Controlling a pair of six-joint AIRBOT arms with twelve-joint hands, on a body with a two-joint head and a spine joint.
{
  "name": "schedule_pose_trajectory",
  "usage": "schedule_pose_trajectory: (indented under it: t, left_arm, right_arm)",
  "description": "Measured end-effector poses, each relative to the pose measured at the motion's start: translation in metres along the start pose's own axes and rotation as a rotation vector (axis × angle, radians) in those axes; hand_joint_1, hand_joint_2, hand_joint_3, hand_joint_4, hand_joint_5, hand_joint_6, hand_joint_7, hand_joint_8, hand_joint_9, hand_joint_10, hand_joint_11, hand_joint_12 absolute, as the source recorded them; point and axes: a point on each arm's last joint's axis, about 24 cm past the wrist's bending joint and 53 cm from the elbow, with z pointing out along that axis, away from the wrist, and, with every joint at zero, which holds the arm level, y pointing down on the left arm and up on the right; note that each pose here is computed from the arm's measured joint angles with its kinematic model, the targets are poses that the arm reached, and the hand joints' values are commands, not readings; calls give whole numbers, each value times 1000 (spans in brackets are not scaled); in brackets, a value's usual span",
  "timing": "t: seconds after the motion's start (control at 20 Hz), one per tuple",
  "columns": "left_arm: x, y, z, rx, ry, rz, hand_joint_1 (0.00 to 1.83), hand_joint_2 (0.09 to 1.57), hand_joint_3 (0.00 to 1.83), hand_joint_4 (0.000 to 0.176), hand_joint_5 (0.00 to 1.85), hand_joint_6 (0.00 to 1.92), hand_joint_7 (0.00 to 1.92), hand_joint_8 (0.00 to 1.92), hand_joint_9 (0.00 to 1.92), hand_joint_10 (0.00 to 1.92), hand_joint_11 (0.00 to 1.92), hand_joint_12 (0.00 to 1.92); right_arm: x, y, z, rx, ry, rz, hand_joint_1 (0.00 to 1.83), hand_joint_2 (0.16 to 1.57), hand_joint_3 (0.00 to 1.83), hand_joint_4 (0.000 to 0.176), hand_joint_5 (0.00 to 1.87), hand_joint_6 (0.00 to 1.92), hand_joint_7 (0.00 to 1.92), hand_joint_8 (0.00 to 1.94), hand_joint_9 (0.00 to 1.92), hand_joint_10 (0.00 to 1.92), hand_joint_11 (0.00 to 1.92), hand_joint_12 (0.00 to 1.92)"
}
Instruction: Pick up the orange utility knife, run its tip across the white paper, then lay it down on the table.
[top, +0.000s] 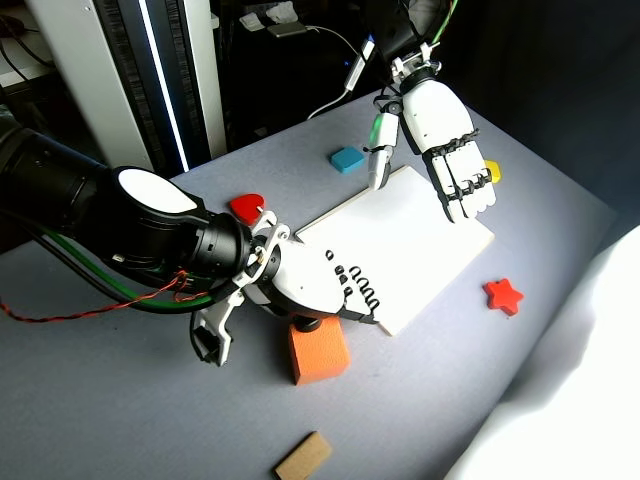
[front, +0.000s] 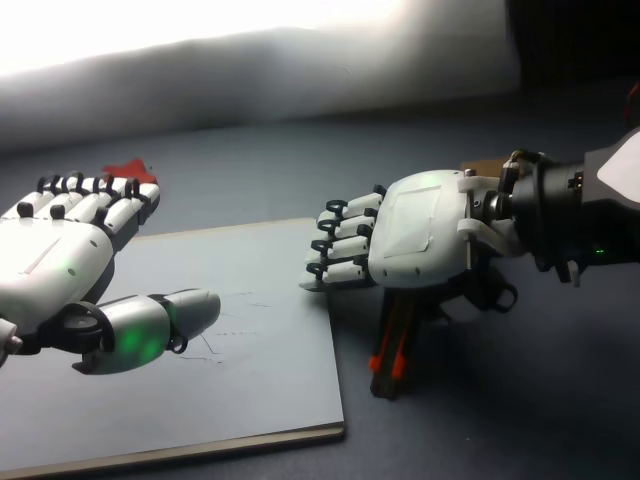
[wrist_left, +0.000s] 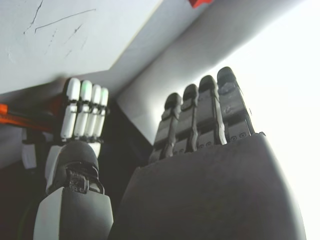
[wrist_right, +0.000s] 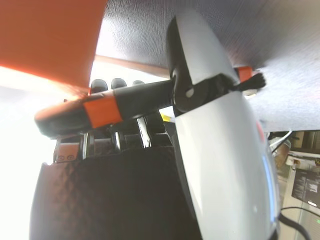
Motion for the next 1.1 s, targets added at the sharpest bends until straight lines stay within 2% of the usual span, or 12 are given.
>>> schedule_pose_trajectory:
  t: [0.25, 0.3, 0.35, 0.4, 0.45, 0.5, 0.55, 0.6, 0.65, 0.7, 0.8, 1.1]
  left_arm:
    - [-2, 2, 1, -4, -5, 1, 0, 1167, 1, 0, 0, 0, 0, 0, 0, 0, 0, 0]
    - [-1, 1, 1, -3, -4, 1, 0, 1168, 1, 0, 0, 0, 0, 0, 0, 0, 0, 0]
    - [-1, 2, 1, -5, -4, 1, 0, 1170, 2, 0, 0, 0, 0, 0, 0, 0, 0, 0]
    - [-1, 3, 1, -6, -4, 3, 0, 1172, 3, 0, 0, 0, 0, 0, 0, 0, 0, 0]
    - [-2, 3, 2, -5, -6, 3, 0, 1173, 4, 0, 0, 0, 0, 0, 0, 0, 0, 0]
    - [-2, 3, 2, -7, -6, 4, 0, 1178, 6, 0, 0, 0, 0, 0, 0, 0, 0, 0]
    - [-2, 4, 2, -8, -7, 3, 0, 1181, 7, 0, 0, 0, 0, 0, 0, 0, 4, 2]
    - [-3, 4, 2, -9, -8, 2, 0, 1187, 9, 0, 0, 0, 0, 0, 0, 0, 5, 2]
    - [-3, 4, 2, -9, -8, 4, 0, 1184, 7, 0, 0, 0, 0, 0, 0, 0, 4, 2]
    - [-3, 4, 2, -9, -9, 4, 0, 1183, 6, 0, 0, 0, 0, 0, 0, 0, 2, 1]
    - [-3, 4, 2, -8, -9, 4, 0, 1184, 6, 0, 0, 0, 0, 0, 0, 0, 0, 0]
    - [-2, 5, 2, -10, -6, 7, 0, 1185, 5, 0, 0, 0, 0, 0, 0, 0, 2, 1]
  right_arm:
    - [7, -2, 1, 8, 10, 3, 1161, 1259, 116, 0, 53, 24, 77, 30, 41, 18, 0, 0]
    - [7, -2, 0, 10, 8, 4, 1150, 1268, 102, 0, 111, 476, 239, 350, 109, 276, 0, 284]
    - [6, -2, 0, 10, 6, 5, 1175, 1251, 88, 0, 103, 960, 233, 815, 71, 753, 0, 869]
    - [5, -1, 0, 14, -1, 16, 1025, 1394, 38, 0, 390, 1613, 387, 1634, 102, 1439, 0, 1645]
    - [3, -2, 0, 18, -9, 33, 1005, 1423, 24, 0, 469, 1682, 433, 1880, 263, 1825, 146, 1866]
    - [2, -1, 1, 19, -12, 32, 1038, 1412, 17, 0, 489, 1654, 517, 1929, 646, 1902, 517, 1910]
    - [1, -1, 1, 20, -15, 36, 1120, 931, 894, 0, 683, 1725, 746, 1939, 966, 1917, 819, 1919]
    - [-2, 0, 1, 21, -22, 46, 1382, 862, 1028, 75, 1185, 1882, 1335, 1941, 1463, 1920, 1329, 1921]
    - [-3, 0, 1, 21, -25, 47, 1566, 769, 1216, 108, 1572, 1913, 1745, 1941, 1829, 1921, 1803, 1921]
    - [-7, -1, 1, 25, -31, 31, 1641, 708, 1305, 108, 1729, 1919, 1884, 1941, 1903, 1921, 1897, 1921]
    - [-4, -7, -1, 40, -28, 33, 1396, 910, 984, 168, 1677, 1921, 1900, 1941, 1920, 1921, 1920, 1921]
    - [-17, -1, -6, 27, -47, 11, 1314, 1051, 763, 176, 1616, 1921, 1829, 1941, 1921, 1921, 1921, 1921]
